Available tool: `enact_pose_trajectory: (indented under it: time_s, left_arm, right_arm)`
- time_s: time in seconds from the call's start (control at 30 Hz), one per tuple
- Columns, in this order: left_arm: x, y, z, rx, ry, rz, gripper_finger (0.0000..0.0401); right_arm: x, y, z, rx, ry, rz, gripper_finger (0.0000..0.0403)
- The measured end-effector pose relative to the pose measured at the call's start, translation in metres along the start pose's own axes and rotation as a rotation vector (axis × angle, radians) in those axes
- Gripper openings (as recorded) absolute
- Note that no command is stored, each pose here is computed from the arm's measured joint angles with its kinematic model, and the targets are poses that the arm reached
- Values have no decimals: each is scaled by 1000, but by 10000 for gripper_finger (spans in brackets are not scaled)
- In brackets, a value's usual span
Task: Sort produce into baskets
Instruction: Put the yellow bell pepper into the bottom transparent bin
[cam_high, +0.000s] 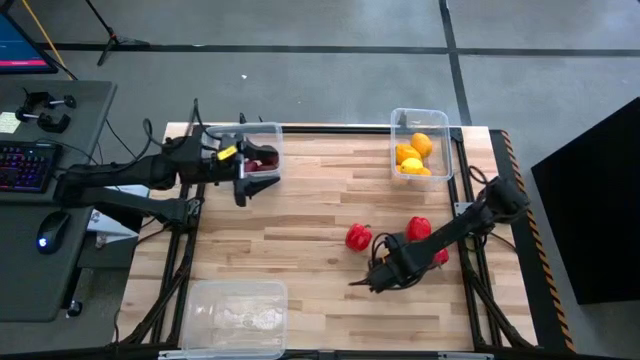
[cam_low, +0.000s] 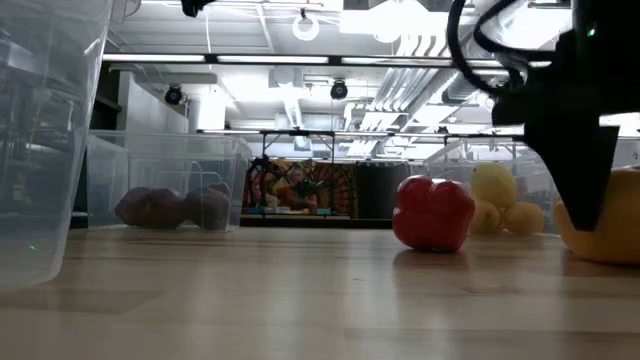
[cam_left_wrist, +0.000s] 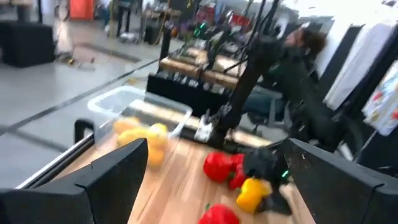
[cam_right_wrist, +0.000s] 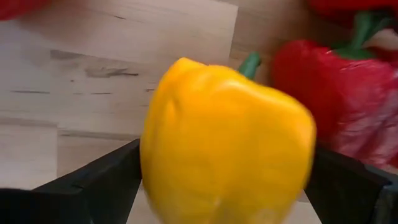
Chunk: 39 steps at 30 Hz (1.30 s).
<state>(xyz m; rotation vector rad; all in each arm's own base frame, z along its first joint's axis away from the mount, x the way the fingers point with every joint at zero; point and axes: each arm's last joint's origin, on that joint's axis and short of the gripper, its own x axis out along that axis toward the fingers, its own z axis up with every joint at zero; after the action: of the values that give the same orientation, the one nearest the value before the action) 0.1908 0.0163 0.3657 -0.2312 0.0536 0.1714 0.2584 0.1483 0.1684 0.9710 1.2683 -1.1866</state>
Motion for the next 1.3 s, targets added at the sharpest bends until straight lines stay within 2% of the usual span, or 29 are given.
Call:
enact_pose_trajectory:
  time_s: [0.2,0.3,0.5,0.6,0.73,0.8,0.87,1.0,1.07,1.17,1.3]
  left_arm:
    - [-23,-2,19,62,-154,-31,365]
    - [-39,-2,28,79,-240,-16,365]
    - [-71,-1,40,61,-360,0,365]
    - [-89,-2,47,24,-441,-61,365]
    - [-113,-5,57,14,-559,-193,365]
    - [-123,-5,58,21,-590,-217,365]
    - [-129,-4,57,19,-591,-220,365]
    - [-133,-3,56,-34,-575,-234,365]
    - [-133,-3,56,-98,-566,-253,365]
    - [-132,-4,55,-195,-550,-281,365]
    - [-129,-4,55,-283,-528,-312,365]
  right_arm:
    - [7,4,-2,9,30,-12,380]
    - [2,4,-2,-2,30,-21,357]
    - [-37,10,0,-110,-22,-35,254]
    - [-71,16,3,-163,-103,17,253]
    - [-123,28,9,-214,-302,220,253]
    - [-143,38,16,-248,-383,336,253]
    - [-152,52,24,-306,-393,447,253]
    - [-157,94,36,-498,-374,757,263]
    - [-156,116,39,-595,-390,897,266]
    - [-146,142,45,-689,-426,1016,266]
    - [-136,171,45,-735,-438,1203,266]
